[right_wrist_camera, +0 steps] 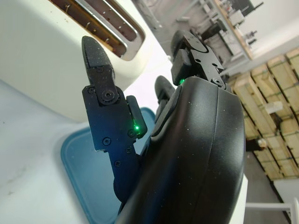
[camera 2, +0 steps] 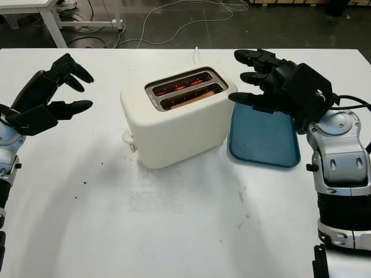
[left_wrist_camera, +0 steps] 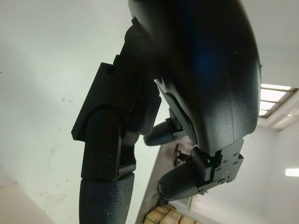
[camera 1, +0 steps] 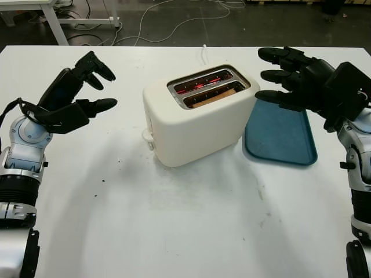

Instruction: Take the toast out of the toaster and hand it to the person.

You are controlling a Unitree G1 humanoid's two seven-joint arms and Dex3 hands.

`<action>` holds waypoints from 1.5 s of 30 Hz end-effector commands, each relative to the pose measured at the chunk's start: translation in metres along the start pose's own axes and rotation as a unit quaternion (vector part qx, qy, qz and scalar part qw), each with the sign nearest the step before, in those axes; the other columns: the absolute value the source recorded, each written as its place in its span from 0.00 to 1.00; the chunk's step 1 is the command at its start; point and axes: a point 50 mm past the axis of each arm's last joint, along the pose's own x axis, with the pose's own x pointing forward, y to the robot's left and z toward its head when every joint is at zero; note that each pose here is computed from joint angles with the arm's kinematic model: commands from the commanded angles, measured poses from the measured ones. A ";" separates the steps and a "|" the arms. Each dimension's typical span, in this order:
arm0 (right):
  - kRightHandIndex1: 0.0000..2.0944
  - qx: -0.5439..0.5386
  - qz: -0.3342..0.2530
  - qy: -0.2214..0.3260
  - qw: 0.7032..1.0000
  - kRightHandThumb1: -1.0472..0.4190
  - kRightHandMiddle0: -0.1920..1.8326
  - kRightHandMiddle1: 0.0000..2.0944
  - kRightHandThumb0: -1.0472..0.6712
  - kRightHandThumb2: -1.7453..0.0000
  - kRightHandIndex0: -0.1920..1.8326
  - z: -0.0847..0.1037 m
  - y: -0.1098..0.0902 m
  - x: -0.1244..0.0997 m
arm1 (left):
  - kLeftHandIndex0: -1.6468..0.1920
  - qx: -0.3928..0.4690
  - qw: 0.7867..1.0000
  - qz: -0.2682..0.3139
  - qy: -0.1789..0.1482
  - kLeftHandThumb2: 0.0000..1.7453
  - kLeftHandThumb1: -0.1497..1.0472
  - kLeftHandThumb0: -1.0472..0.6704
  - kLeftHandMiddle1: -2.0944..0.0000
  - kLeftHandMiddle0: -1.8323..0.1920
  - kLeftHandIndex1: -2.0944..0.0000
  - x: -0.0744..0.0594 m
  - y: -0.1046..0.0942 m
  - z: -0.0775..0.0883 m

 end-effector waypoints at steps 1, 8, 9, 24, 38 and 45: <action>0.26 -0.006 0.002 -0.007 1.000 0.15 0.17 0.10 0.38 1.00 0.09 0.004 0.000 0.000 | 0.90 0.008 1.000 0.006 -0.004 0.19 0.89 0.00 0.17 0.91 0.23 0.001 0.004 0.003; 0.25 0.004 0.001 -0.007 1.000 0.15 0.17 0.10 0.38 1.00 0.09 0.003 -0.001 0.001 | 0.90 -0.005 1.000 0.005 -0.001 0.17 0.89 0.00 0.17 0.91 0.23 0.001 0.004 0.003; 0.25 0.003 0.000 -0.007 1.000 0.15 0.17 0.11 0.37 1.00 0.09 0.003 0.000 0.001 | 0.90 -0.001 1.000 0.006 -0.002 0.18 0.89 0.00 0.17 0.91 0.23 0.001 0.004 0.004; 0.26 0.006 0.001 -0.006 1.000 0.15 0.17 0.11 0.37 1.00 0.09 0.003 0.000 0.001 | 0.90 0.005 1.000 0.006 -0.005 0.19 0.89 0.00 0.17 0.91 0.24 0.001 0.004 0.003; 0.26 -0.003 -0.001 -0.004 1.000 0.15 0.17 0.12 0.37 1.00 0.09 0.003 0.001 0.001 | 0.90 0.001 1.000 0.007 -0.005 0.19 0.89 0.00 0.17 0.91 0.23 0.001 0.004 0.003; 0.26 0.002 0.003 -0.008 1.000 0.15 0.17 0.12 0.39 1.00 0.09 0.003 0.000 0.001 | 0.90 0.005 1.000 0.008 -0.005 0.19 0.89 0.00 0.17 0.91 0.23 0.001 0.004 0.003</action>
